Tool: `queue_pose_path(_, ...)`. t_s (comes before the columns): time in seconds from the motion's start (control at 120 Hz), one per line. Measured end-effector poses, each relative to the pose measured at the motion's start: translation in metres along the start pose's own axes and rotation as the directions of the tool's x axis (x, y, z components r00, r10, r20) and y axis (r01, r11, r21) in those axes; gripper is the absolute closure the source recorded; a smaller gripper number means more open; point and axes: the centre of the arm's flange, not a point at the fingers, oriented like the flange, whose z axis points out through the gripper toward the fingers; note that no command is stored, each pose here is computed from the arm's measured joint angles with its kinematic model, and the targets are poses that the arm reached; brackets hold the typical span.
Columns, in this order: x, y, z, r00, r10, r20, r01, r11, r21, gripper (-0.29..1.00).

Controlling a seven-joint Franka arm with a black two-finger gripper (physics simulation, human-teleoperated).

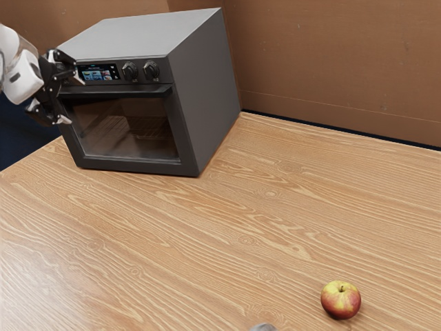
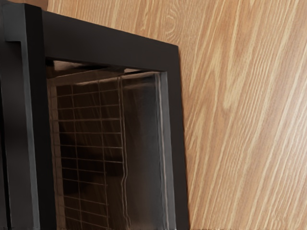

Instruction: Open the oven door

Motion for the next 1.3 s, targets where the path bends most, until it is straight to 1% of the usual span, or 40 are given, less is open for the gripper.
queue_pose_path(0.267,-0.03,-0.007,0.029,0.998,-0.052,0.038,0.051,0.998,0.024,0.0)
queue_pose_path(0.358,-0.033,-0.009,0.034,0.997,-0.051,0.049,0.05,0.998,0.033,0.0)
queue_pose_path(0.558,-0.016,-0.016,0.033,0.999,-0.02,0.033,0.018,0.998,0.056,0.0)
queue_pose_path(0.808,-0.01,-0.019,0.037,1.0,0.001,0.002,-0.001,0.998,0.07,0.0)
queue_pose_path(1.117,-0.015,-0.042,0.082,1.0,0.013,-0.022,-0.011,0.997,0.073,0.0)
queue_pose_path(1.3,-0.016,-0.042,0.094,1.0,0.014,-0.023,-0.012,0.997,0.076,0.0)
